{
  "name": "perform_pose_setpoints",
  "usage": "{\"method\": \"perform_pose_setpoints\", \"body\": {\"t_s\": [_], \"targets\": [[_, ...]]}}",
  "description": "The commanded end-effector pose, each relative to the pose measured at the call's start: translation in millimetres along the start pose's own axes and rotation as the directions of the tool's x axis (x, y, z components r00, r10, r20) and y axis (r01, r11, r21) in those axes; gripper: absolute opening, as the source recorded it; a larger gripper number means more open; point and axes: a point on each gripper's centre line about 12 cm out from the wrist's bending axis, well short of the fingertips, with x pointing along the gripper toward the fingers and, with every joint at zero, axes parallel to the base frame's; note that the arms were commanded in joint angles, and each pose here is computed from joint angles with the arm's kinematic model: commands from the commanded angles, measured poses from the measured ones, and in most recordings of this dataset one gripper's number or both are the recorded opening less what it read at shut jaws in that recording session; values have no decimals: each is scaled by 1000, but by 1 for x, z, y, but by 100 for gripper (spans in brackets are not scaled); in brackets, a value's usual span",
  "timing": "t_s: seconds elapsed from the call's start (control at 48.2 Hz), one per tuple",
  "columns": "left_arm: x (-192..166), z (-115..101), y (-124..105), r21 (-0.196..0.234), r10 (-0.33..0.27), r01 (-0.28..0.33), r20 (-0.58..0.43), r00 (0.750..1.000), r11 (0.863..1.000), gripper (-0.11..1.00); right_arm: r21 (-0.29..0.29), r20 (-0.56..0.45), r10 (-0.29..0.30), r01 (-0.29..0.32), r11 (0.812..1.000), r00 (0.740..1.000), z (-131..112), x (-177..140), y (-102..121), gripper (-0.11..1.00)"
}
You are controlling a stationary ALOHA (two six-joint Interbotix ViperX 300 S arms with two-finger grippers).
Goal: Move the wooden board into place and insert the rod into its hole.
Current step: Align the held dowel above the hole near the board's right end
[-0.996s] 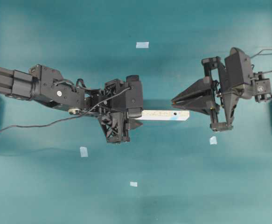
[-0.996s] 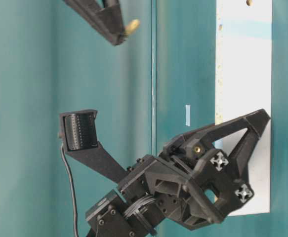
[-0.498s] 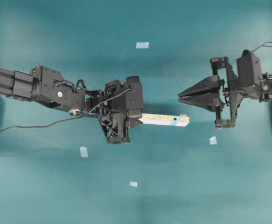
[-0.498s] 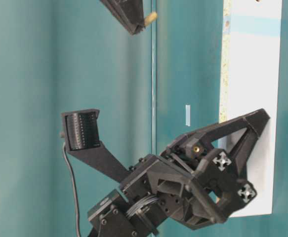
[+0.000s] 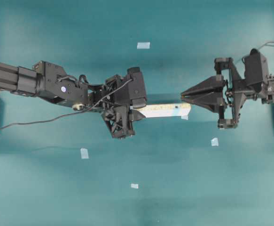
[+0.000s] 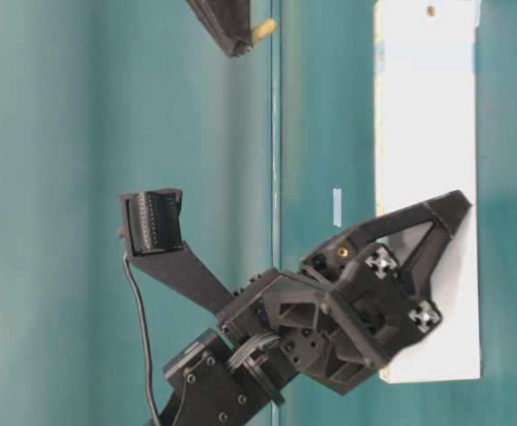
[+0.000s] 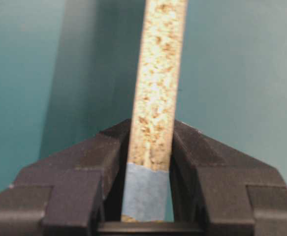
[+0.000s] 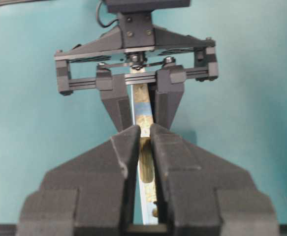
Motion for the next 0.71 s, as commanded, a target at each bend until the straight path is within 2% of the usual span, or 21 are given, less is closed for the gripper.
{"method": "perform_pose_setpoints", "body": {"t_s": [0.0, 0.685], "targets": [[-4, 11, 6, -26, 8, -8, 29, 1000, 1000, 24, -2, 29, 5, -5, 1000, 1000, 5, 3, 0, 8], [-4, 10, -3, -8, -7, 7, 28, 1000, 1000, 24, 10, -24, -11, 12, 1000, 1000, -23, 23, -11, 8]]}}
